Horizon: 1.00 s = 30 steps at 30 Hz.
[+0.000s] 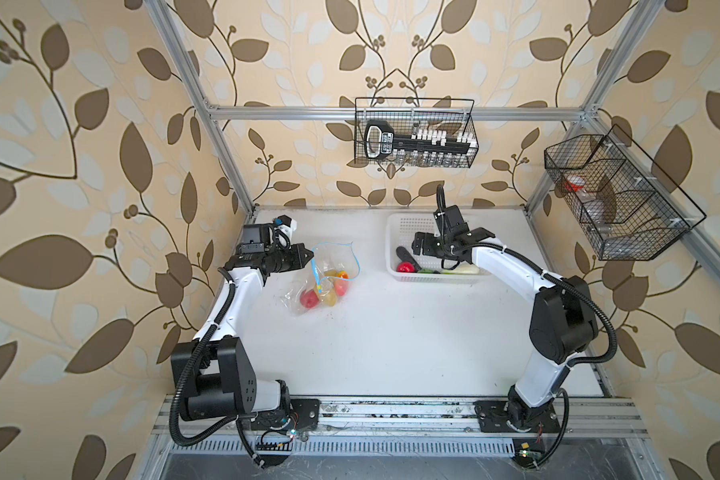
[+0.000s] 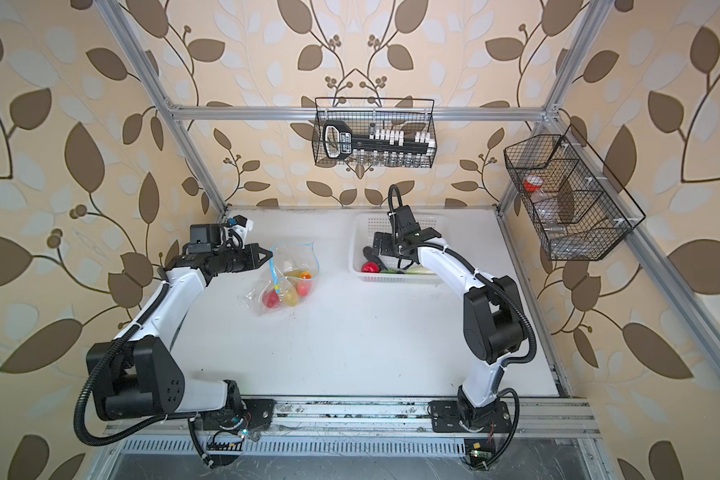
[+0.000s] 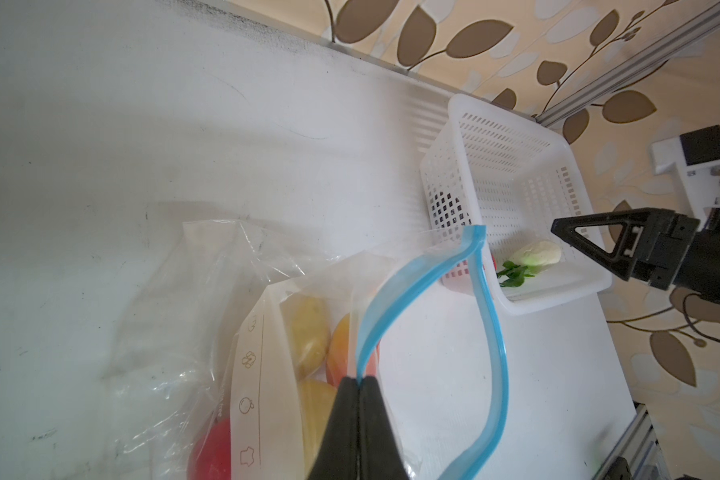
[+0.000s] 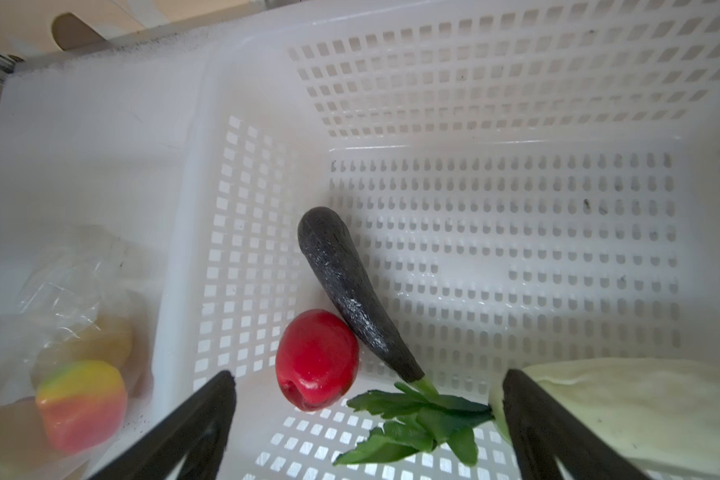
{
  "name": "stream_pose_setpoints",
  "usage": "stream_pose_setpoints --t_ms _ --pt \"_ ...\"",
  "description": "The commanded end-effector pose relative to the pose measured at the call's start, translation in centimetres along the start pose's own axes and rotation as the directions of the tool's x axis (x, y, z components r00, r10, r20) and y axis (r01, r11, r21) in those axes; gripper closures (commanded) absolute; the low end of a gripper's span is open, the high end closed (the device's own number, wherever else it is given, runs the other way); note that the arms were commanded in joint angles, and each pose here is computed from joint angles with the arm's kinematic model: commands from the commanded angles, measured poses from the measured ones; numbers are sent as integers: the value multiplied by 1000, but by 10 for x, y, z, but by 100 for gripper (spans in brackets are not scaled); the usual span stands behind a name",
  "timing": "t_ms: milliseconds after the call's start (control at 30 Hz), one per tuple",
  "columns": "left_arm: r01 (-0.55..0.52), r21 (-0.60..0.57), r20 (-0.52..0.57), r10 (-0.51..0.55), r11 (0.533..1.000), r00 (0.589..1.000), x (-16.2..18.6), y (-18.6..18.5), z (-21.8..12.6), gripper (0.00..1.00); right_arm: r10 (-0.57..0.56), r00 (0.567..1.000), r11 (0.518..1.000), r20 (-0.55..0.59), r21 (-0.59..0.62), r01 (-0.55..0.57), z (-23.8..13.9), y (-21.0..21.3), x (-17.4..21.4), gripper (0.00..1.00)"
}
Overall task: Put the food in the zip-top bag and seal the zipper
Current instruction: 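Lower the open right gripper into the basket over the red apple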
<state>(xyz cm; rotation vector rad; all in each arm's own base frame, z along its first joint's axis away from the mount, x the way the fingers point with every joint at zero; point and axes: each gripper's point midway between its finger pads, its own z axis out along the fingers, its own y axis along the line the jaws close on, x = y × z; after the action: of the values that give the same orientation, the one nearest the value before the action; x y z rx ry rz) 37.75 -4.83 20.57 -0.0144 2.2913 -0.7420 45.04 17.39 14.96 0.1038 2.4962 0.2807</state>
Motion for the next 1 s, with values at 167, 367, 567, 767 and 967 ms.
stream_pose_setpoints --t_ms 167,367,567,767,967 --pt "-47 48 26 46 998 999 -3 -12 -6 100 -19 996 992 -82 120 29 10 -38 14 2" --pt "-64 30 34 63 998 997 -3 -11 -9 100 -28 991 992 -133 115 43 18 -47 23 4" --pt "-49 30 24 48 998 999 -2 -8 -6 100 -53 982 997 -180 45 62 30 -34 30 10" --pt "-49 18 31 49 999 998 -3 -7 -7 100 -79 978 997 -192 3 82 40 -21 31 14" --pt "-34 1 14 34 999 999 0 0 -3 100 -100 976 995 -191 -43 93 43 -3 29 16"
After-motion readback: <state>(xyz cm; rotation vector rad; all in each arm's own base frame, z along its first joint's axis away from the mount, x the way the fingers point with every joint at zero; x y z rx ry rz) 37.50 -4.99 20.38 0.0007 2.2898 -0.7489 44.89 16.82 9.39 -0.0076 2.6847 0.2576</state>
